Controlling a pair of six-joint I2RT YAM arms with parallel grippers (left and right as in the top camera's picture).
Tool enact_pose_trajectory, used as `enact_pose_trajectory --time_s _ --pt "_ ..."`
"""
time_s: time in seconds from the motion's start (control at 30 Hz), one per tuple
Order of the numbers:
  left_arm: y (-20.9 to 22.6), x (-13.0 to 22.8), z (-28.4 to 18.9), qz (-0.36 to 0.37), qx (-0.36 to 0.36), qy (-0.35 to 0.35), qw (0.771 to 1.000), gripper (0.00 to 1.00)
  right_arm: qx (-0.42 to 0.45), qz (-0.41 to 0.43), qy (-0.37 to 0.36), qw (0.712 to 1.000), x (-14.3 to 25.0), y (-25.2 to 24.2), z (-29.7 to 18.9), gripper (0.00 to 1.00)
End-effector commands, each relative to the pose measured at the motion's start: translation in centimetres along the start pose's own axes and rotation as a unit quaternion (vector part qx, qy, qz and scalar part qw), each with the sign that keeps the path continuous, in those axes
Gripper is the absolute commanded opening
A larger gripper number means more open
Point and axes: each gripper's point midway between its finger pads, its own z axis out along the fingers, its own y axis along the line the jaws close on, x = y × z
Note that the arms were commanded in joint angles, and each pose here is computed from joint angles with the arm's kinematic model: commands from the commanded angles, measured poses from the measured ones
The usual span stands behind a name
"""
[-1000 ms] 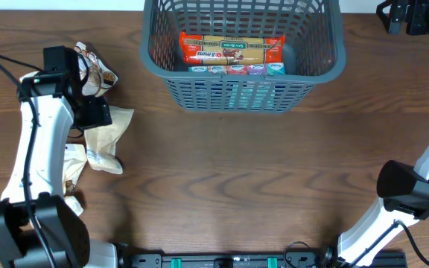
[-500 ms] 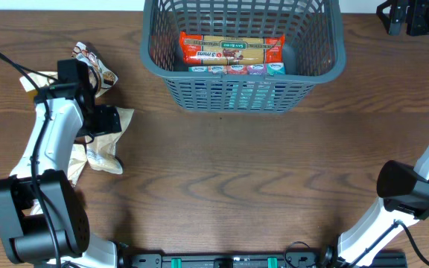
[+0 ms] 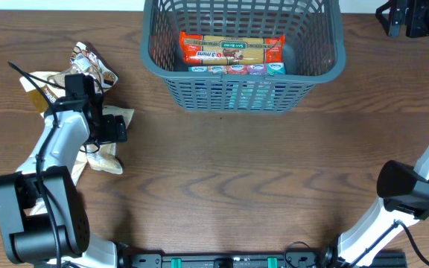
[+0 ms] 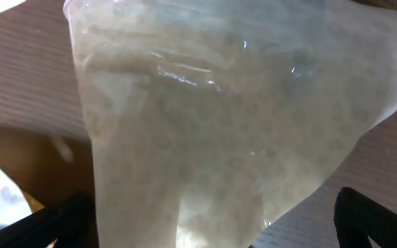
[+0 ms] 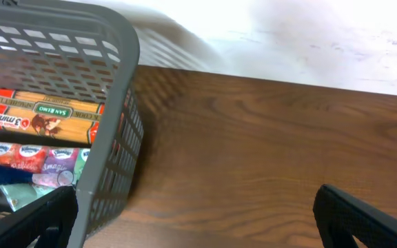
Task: Pack container
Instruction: 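Reach the left gripper to the cream snack pouches and grasp one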
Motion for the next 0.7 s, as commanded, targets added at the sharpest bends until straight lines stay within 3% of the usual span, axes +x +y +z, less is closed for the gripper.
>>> enact_pose_trajectory --time_s 0.0,0.43,0.5,0.67 --pt "0.0 0.5 1.1 0.008 0.001 0.013 1.000 0.99 -0.007 -0.009 0.004 1.000 0.2 0.3 0.3 0.99" --pt "-0.2 1.7 4.5 0.001 -0.001 0.054 0.999 0.99 -0.008 -0.007 0.010 1.000 0.5 0.4 0.2 0.99" --pt "-0.2 1.7 4.3 -0.001 -0.001 0.052 0.999 0.91 -0.009 -0.007 0.011 1.000 0.5 0.4 0.2 0.99" --pt "-0.2 2.1 4.0 -0.020 -0.002 0.059 0.998 0.51 -0.009 -0.007 0.012 1.000 0.5 0.4 0.2 0.99"
